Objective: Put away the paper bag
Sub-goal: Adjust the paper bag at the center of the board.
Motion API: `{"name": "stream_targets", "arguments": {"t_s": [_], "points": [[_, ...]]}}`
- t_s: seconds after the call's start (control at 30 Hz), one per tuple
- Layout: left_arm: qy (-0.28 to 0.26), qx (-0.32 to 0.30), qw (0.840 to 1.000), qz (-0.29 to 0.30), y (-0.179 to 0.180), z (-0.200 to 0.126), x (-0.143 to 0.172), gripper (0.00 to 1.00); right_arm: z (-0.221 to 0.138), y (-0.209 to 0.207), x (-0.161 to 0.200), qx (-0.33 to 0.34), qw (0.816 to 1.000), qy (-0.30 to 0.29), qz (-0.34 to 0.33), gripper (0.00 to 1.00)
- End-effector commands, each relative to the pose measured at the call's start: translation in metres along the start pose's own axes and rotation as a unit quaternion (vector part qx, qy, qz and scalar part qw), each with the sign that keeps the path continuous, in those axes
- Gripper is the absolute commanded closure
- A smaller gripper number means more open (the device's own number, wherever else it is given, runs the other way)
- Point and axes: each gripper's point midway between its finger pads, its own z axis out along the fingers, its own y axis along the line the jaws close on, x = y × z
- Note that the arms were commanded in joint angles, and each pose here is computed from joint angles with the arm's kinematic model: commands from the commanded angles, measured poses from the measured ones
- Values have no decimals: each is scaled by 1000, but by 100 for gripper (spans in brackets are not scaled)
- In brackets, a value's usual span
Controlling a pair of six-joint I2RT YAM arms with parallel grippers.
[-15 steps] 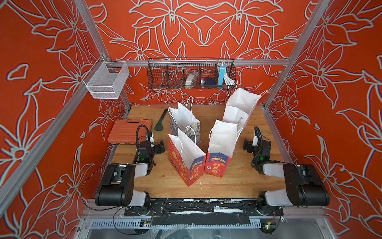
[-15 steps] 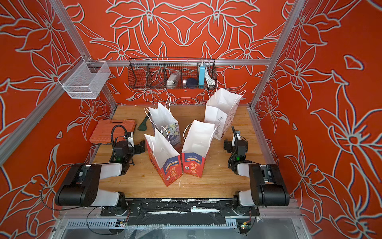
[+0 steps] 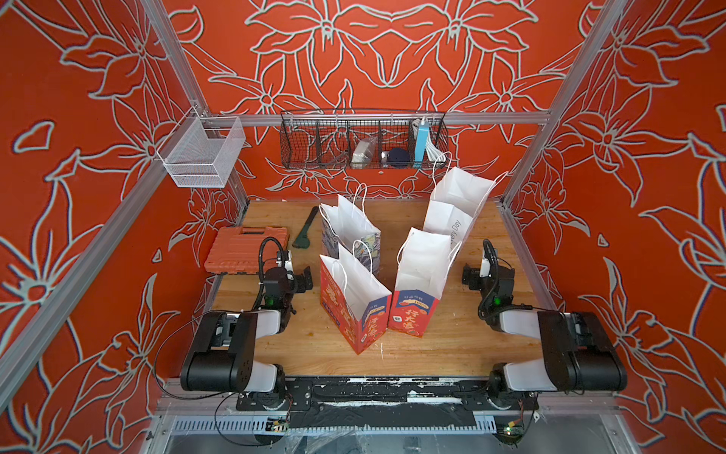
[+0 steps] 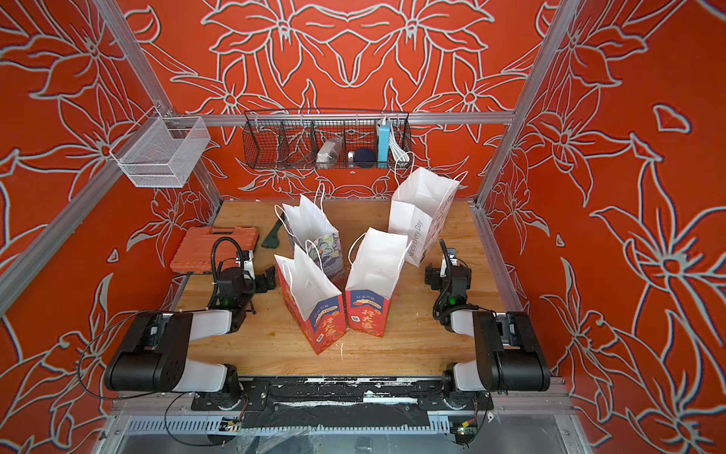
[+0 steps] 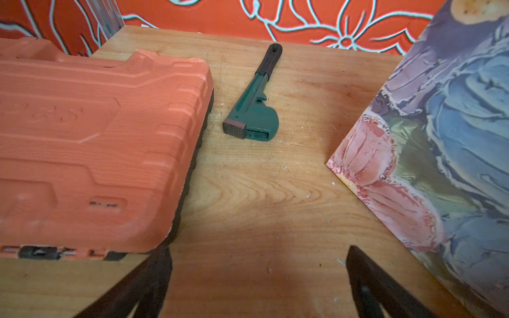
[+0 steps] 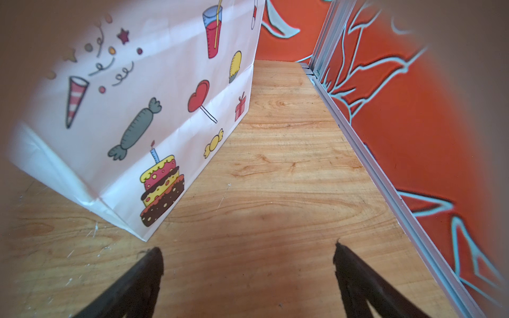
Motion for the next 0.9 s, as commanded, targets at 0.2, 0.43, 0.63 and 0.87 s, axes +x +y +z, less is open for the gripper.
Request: {"name": "stream_targets", "arguments": {"t_s": [0.2,0.43,0.63,0.87], "points": [[-19,-16,1000,-7,6,-4,-16,2,-11,-7,-23,18,999,-28,8,2],[-26,-90,994,-48,28,-61,-65,2,-73,-34,-73,48,993,-45,97,2],[-88,-105,980,-145,36,-124,-91,2,-129,-39,-94,14,964,-80,254,2],[-60,0,982,-181,-2,-172,-102,2,-173,-25,-118,-43,969,-12,241,2]]}}
